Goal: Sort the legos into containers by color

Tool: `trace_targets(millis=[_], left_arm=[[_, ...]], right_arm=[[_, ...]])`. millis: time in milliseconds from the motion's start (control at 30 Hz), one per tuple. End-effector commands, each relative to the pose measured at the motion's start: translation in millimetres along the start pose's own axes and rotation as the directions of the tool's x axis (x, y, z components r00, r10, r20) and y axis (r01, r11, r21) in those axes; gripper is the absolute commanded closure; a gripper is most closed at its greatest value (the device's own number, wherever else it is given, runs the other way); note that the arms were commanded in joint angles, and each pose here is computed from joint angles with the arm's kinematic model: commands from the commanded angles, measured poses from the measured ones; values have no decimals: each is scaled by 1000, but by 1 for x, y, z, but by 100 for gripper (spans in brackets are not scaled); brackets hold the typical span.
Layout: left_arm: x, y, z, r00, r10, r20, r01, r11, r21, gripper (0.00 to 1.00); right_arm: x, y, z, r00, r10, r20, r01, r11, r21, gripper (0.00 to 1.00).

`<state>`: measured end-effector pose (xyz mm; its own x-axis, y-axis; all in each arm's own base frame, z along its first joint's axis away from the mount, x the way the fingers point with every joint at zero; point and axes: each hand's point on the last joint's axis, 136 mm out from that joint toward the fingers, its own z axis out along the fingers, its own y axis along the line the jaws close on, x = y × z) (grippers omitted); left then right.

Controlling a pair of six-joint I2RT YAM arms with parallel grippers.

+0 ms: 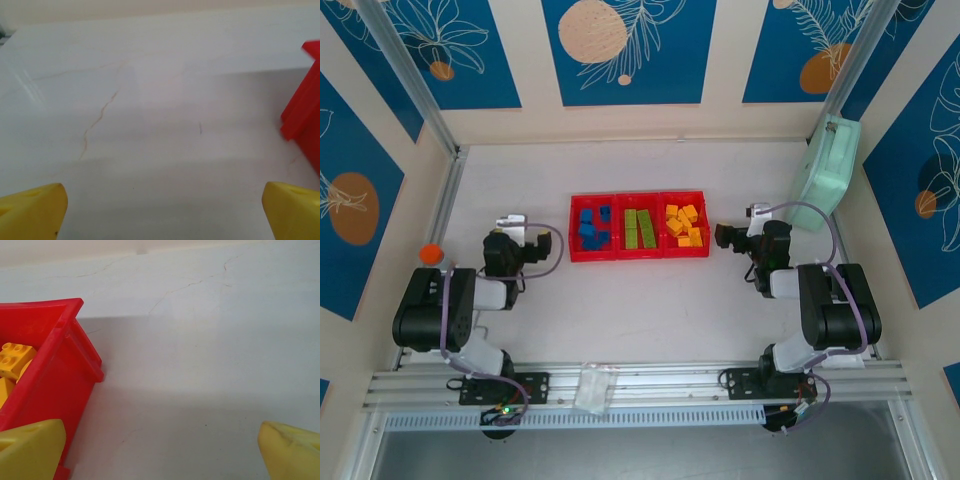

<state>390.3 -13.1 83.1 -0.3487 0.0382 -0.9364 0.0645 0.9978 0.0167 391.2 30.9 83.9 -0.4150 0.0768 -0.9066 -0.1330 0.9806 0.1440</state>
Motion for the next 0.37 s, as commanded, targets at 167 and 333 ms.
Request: trace_targets(millis=[167, 333], left_arm=[[-11, -9, 2, 999, 19, 36, -21, 999, 45, 1], [-11, -9, 2, 999, 19, 36, -21, 999, 47, 1]], right_arm=[[-11, 2, 2, 1000, -10, 22, 10, 1000, -17, 1], [-11, 3, 1, 999, -20, 29, 20, 1000, -7, 1]])
